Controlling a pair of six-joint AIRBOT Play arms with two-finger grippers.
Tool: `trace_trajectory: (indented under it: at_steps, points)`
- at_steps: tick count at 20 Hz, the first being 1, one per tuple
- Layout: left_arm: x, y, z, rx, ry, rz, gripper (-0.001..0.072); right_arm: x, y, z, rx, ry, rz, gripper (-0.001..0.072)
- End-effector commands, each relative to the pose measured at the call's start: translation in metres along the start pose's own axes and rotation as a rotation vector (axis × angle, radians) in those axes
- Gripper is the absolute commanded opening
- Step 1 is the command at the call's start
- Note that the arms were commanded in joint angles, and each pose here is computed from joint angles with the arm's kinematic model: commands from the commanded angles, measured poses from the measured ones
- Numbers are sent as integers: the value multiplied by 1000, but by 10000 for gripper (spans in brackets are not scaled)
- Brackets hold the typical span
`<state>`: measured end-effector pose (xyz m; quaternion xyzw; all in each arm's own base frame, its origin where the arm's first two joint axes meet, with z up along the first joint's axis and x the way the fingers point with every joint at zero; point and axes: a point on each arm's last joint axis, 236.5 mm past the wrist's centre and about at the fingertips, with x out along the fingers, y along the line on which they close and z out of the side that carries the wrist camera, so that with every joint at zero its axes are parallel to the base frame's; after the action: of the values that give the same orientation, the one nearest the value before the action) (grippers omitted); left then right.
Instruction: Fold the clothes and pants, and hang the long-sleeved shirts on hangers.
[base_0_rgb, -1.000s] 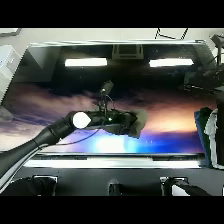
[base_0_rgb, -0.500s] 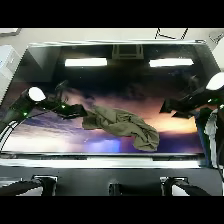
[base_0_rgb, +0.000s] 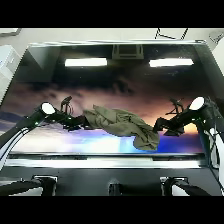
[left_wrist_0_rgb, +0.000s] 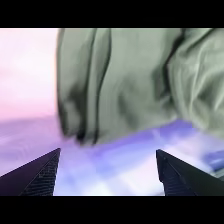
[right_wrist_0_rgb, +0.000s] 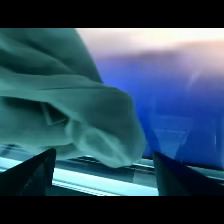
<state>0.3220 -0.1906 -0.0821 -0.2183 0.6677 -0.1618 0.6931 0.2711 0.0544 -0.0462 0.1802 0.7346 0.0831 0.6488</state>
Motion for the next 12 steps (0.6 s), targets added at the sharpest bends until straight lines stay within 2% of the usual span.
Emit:
trace_trajectory:
  at_steps: [1,3,4,6,7,8,9,10,12]
  points:
    - [21,-9,8,-34,-39,-27,697,19,-8,-3,22,-8,-5,695]
    - [26,-8,13,-72,-58,-21,695,24,-8,-2,34,-18,7,692]
    - [28,-7,15,-98,-68,-19,668,28,-5,-2,45,-24,23,690]
    - [28,-6,18,-110,-80,-19,259,37,-2,-2,74,-31,54,658]
    - [28,-6,18,-109,-80,-19,159,43,0,-3,97,-20,72,596]
    - [28,-7,19,-107,-81,-20,106,48,3,-4,114,-2,94,458]
    - [25,-8,19,-86,-79,-22,19,51,6,-4,124,9,108,193]
    - [19,-12,23,-51,-93,-26,21,50,7,-1,124,4,111,37]
    - [-11,-21,46,16,-180,-19,20,27,12,20,62,-53,101,37]
